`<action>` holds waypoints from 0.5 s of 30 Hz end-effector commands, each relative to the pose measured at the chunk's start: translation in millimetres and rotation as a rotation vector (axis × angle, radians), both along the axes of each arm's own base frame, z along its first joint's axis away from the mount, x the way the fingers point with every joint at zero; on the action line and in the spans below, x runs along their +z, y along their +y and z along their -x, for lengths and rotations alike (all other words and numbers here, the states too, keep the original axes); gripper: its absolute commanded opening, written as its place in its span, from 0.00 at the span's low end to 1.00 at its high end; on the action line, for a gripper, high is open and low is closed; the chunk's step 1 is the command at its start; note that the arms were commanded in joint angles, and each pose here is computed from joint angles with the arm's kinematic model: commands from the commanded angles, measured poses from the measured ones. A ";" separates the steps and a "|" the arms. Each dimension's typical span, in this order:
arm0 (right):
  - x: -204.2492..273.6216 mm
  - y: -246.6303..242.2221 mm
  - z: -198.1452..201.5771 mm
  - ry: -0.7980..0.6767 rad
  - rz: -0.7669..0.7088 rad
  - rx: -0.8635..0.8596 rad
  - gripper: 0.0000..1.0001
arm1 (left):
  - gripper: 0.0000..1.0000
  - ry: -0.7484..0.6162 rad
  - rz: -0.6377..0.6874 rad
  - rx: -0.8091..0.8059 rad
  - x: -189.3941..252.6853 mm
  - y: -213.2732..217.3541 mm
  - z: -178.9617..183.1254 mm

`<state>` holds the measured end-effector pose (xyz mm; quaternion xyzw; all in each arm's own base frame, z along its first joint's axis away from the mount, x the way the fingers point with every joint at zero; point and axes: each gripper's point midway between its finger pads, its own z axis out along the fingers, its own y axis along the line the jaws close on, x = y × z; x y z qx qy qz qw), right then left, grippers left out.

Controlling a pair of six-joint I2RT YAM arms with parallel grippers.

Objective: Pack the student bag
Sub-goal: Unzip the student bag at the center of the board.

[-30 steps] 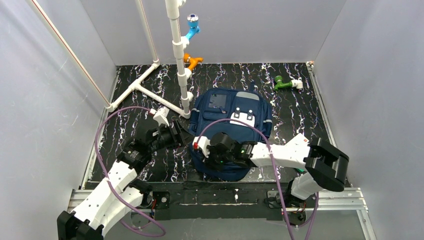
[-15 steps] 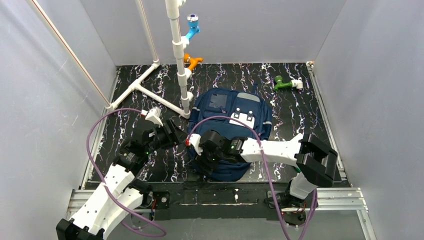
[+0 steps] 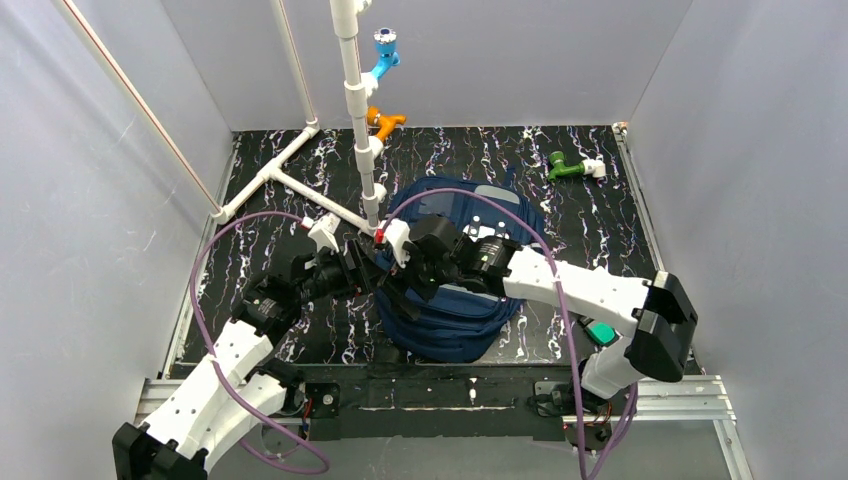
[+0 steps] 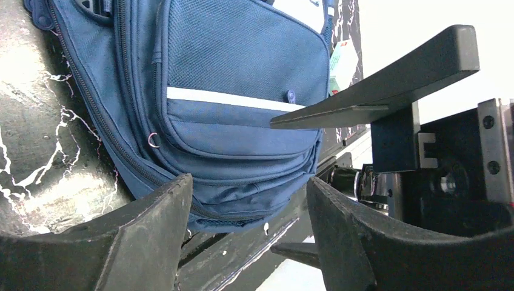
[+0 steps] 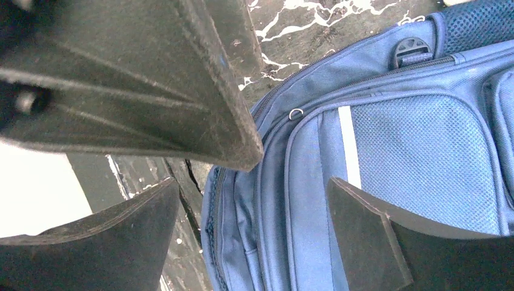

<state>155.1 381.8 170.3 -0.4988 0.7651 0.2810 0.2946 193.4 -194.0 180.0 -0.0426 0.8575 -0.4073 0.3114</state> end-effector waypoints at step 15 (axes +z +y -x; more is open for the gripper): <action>0.5 -189.4 -115.5 0.184 -0.021 -0.774 0.98 | 0.69 -0.023 0.046 -0.052 6.4 -4.7 11.8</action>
